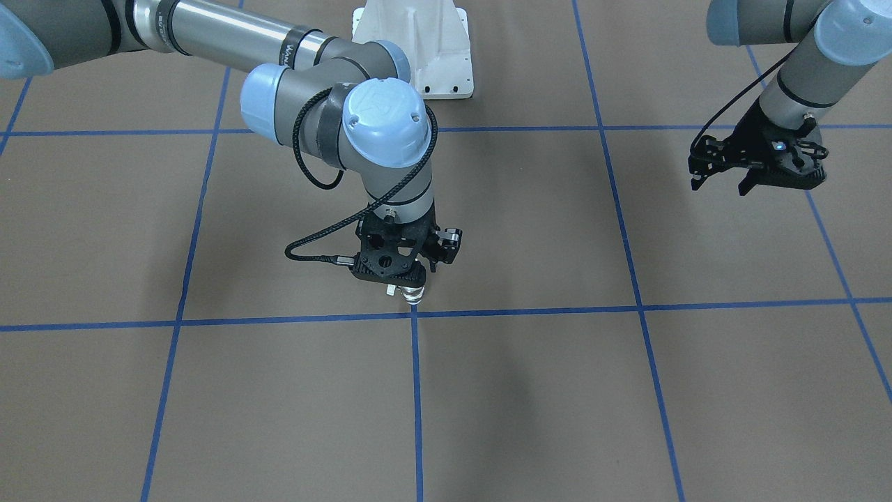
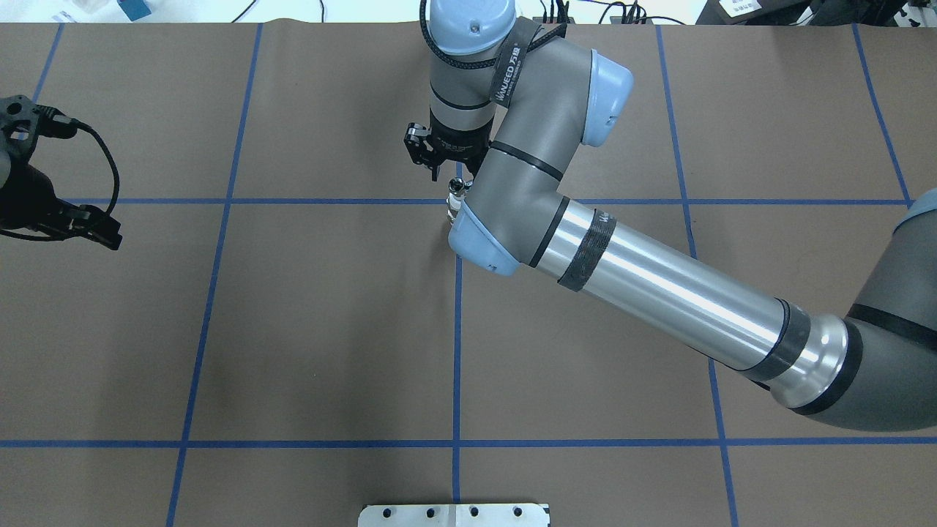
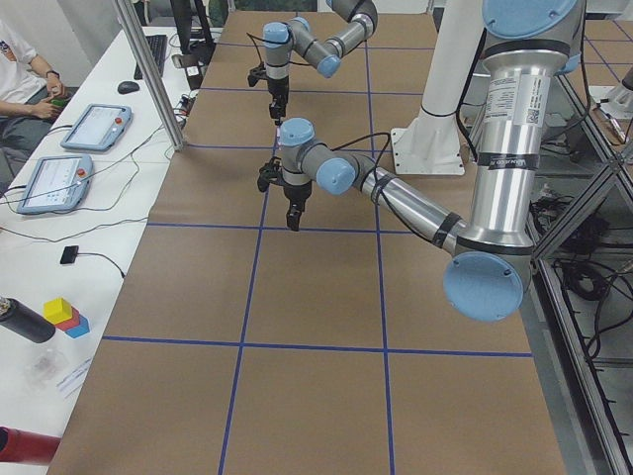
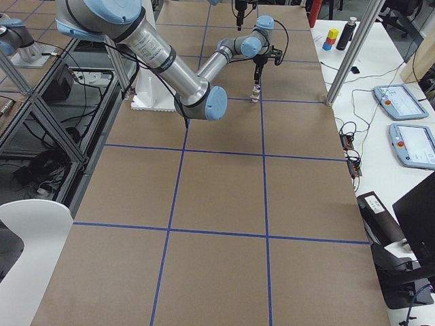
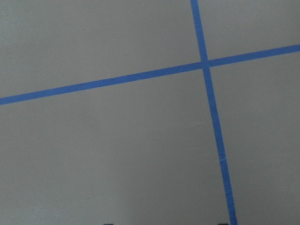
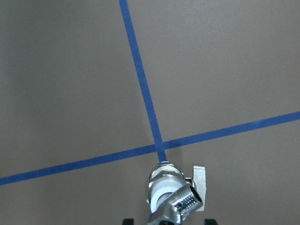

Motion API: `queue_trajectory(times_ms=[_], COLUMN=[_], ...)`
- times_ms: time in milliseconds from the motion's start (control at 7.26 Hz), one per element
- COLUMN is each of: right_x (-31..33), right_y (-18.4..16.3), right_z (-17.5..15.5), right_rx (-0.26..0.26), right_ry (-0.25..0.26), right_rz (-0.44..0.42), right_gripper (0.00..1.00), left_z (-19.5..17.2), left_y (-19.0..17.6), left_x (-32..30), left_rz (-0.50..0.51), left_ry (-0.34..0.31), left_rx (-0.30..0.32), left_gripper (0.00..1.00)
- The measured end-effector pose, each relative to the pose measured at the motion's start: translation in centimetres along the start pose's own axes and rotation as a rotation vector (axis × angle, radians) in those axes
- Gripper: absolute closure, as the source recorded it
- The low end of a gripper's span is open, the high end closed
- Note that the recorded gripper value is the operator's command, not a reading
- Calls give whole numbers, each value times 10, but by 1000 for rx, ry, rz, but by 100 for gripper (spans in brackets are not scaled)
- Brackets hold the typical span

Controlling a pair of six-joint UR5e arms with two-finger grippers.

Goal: Assemble PPR valve and pipe with both arms
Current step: 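Open the right gripper and raise it away from the assembled valve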

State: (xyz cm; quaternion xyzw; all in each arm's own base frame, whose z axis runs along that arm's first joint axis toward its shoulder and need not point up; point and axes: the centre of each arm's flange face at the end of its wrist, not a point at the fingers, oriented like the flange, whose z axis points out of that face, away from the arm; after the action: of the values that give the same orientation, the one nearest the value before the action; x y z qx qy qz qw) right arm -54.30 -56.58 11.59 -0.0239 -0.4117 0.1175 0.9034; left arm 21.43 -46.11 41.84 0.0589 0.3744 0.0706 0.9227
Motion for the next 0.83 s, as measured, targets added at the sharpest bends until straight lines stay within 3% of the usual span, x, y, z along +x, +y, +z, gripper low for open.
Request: queue_trajectory(times_ms=[138,413,827], right_x=[12,96,264], right_y=[-2,-7,-40], right_z=[-11,-29,-41], right_rx=[8,31,65], right_ry=[-21,-51,11], right_rz=[1,-11,-146], right_gripper=[34,34,33], left_z=[0,-1,-11], left_y=[0,0,-2], left_x=[0,-1,-21], left_rz=[1,4,6], left_ry=[0,0,25], left_rx=[1,1,-1], left_gripper=[20,20,20])
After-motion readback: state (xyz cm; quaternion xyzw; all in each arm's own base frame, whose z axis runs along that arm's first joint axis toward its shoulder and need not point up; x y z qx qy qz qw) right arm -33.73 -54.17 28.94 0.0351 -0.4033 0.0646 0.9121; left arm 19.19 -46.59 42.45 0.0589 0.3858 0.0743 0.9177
